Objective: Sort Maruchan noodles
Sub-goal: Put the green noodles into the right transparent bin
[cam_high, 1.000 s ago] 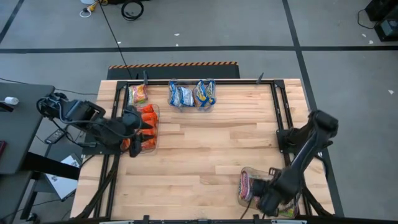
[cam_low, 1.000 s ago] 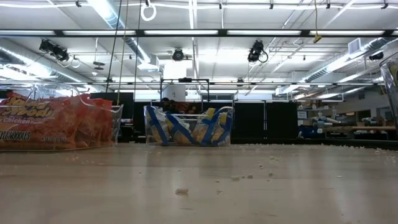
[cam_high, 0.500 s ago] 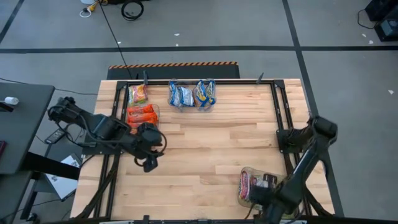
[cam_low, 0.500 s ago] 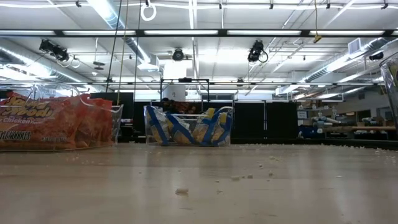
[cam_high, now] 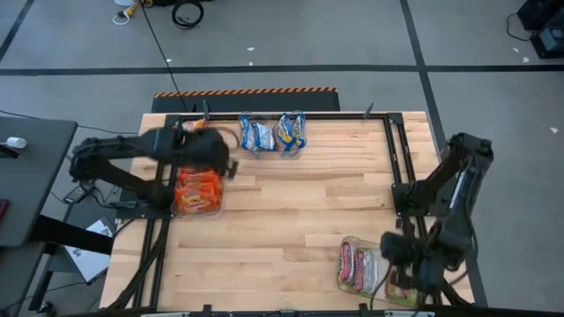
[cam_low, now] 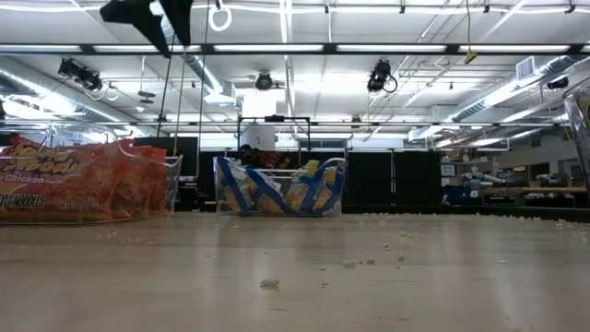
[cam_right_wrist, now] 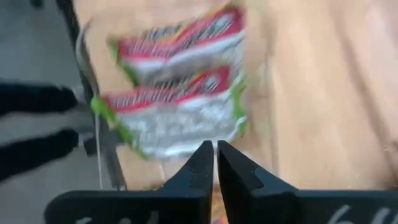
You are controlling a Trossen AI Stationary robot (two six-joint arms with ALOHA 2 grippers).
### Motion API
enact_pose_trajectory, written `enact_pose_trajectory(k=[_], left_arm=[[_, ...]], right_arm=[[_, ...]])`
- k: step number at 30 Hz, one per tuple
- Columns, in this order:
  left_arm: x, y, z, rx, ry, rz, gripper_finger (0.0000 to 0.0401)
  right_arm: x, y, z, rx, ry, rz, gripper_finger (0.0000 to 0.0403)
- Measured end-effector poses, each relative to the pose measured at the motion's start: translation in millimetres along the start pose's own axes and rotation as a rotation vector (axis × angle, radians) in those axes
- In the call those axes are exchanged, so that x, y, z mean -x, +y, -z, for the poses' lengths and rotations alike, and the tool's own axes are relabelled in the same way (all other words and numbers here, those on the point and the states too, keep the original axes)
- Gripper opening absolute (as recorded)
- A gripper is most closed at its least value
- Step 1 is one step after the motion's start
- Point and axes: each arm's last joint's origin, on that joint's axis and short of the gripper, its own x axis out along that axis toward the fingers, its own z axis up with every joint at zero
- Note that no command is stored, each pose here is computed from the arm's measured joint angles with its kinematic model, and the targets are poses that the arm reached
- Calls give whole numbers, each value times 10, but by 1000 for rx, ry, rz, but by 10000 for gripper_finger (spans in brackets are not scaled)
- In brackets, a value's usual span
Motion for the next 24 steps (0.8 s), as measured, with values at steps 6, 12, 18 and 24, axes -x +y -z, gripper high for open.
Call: enact_pose_trajectory(k=[6, 12, 18, 24], left_arm=[[-352, 575, -462, 241, 86, -212, 195], [-888, 1351, -590, 447, 211, -335, 224], [-1272, 1986, -683, 669, 93, -287, 264], [-1571, 2220, -790, 749, -31, -337, 270]], right_arm=[[192, -210, -199, -62, -80, -30, 69], [253, -303, -368, -111, -173, -48, 147], [255, -432, -545, -172, -196, -12, 221], [296, -787, -835, -228, -215, 96, 274]])
